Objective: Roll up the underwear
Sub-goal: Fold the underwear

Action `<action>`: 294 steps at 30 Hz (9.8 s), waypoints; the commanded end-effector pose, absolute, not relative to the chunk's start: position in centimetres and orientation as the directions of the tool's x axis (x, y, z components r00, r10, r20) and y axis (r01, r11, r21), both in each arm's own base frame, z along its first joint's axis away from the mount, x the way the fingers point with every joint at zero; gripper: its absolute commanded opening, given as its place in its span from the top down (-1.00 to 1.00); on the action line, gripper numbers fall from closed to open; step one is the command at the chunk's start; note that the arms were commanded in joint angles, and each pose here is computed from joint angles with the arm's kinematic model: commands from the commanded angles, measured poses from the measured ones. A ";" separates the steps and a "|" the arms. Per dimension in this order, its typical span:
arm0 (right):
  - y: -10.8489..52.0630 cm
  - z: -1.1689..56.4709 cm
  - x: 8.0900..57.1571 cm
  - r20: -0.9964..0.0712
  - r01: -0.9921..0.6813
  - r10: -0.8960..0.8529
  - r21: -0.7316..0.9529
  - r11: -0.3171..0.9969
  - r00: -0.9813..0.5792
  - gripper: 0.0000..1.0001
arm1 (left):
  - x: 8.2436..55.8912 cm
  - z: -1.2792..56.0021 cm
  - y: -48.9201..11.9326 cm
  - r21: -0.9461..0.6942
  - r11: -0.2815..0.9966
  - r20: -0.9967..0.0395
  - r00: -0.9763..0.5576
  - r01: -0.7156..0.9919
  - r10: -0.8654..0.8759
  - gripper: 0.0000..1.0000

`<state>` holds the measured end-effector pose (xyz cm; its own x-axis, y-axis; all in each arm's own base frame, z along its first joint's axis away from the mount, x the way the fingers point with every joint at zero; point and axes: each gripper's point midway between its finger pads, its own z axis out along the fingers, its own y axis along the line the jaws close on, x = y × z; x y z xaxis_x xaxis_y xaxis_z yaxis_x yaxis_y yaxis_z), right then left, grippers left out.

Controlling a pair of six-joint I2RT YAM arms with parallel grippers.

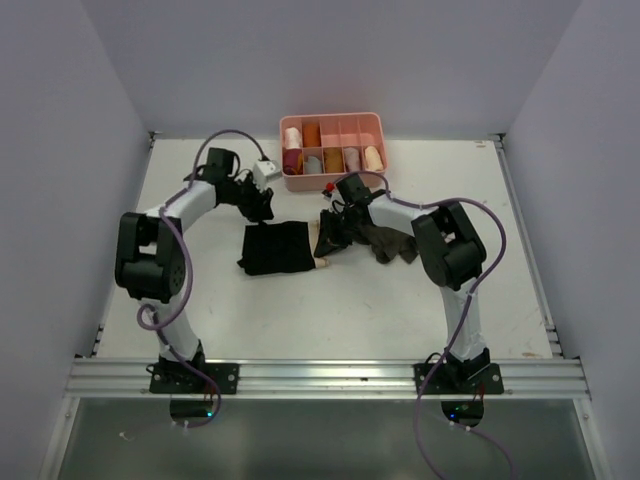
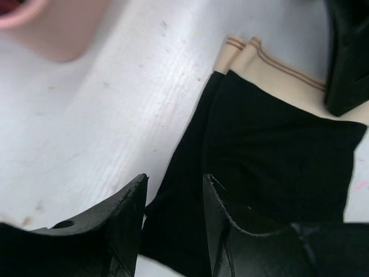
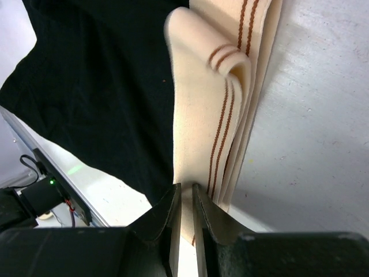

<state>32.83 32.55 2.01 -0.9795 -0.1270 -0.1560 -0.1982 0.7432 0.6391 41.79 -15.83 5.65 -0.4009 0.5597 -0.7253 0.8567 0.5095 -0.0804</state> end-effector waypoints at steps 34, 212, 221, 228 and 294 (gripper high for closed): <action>33.9 9.9 32.6 -0.303 -0.319 -0.136 0.713 0.624 -0.943 0.51 | 34.8 8.6 -8.6 -0.511 0.571 -0.611 -0.739 0.642 0.284 0.06; 35.9 3.5 40.8 -0.257 -0.157 0.108 0.819 0.552 -0.960 -0.04 | 39.7 1.6 -10.2 -0.878 0.417 -0.335 -0.924 0.235 -0.184 -0.05; 35.9 15.8 40.4 -0.491 -0.432 0.000 0.766 0.477 -0.871 -0.55 | 40.9 11.4 -9.6 -0.711 0.415 -0.629 -0.777 0.567 -0.015 -0.09; 36.0 13.7 36.4 -0.379 -0.358 -0.033 0.837 0.414 -0.925 -0.56 | 36.7 10.1 -10.5 -0.747 0.381 -0.588 -0.809 0.545 0.002 -0.11; 35.6 2.1 24.7 -0.540 -0.820 -0.618 -0.398 -0.411 0.571 -0.10 | 27.3 2.0 -7.2 0.398 -0.236 -0.532 0.433 0.887 0.728 0.08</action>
